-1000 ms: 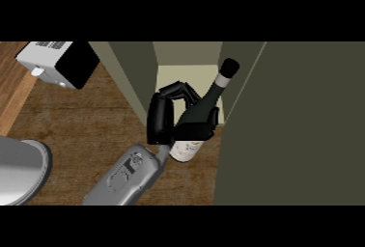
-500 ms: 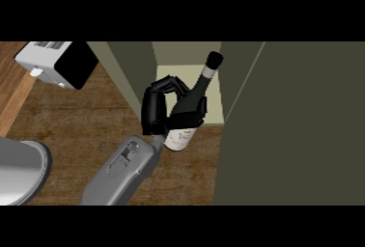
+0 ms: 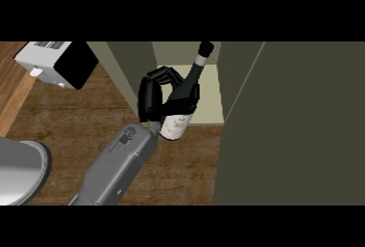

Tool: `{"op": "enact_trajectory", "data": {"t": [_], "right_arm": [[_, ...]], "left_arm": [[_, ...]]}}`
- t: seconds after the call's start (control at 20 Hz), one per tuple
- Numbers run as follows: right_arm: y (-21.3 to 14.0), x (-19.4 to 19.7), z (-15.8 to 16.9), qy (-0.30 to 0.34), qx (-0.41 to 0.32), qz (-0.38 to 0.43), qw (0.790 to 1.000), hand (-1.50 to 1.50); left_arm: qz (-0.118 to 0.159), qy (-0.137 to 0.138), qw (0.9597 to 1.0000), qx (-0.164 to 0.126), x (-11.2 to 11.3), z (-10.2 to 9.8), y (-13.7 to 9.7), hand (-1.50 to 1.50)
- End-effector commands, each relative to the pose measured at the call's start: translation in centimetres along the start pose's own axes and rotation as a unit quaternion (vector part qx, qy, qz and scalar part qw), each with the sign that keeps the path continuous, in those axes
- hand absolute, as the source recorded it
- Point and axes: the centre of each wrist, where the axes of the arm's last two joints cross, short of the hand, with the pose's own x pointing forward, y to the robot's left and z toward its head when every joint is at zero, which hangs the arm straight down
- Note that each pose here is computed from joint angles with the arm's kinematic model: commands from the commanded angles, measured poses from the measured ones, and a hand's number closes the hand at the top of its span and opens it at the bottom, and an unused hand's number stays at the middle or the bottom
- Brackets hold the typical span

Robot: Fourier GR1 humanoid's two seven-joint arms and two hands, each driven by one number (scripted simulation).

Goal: Pick up the wine, place it into the cabinet and close the cabinet

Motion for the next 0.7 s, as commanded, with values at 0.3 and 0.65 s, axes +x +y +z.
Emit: {"op": "enact_trajectory", "data": {"t": [0.3,0.65], "right_arm": [[-0.6,1.7,1.6,-0.016,0.023,-0.028,0.999,-1.50],[0.0,0.8,0.4,-0.017,0.021,-0.026,0.999,-1.50]], "left_arm": [[-0.021,0.034,0.9992,0.006,-0.9,-3.5,0.4,1.50],[-0.031,0.026,0.9990,0.019,-0.7,-4.6,-0.2,1.50]]}}
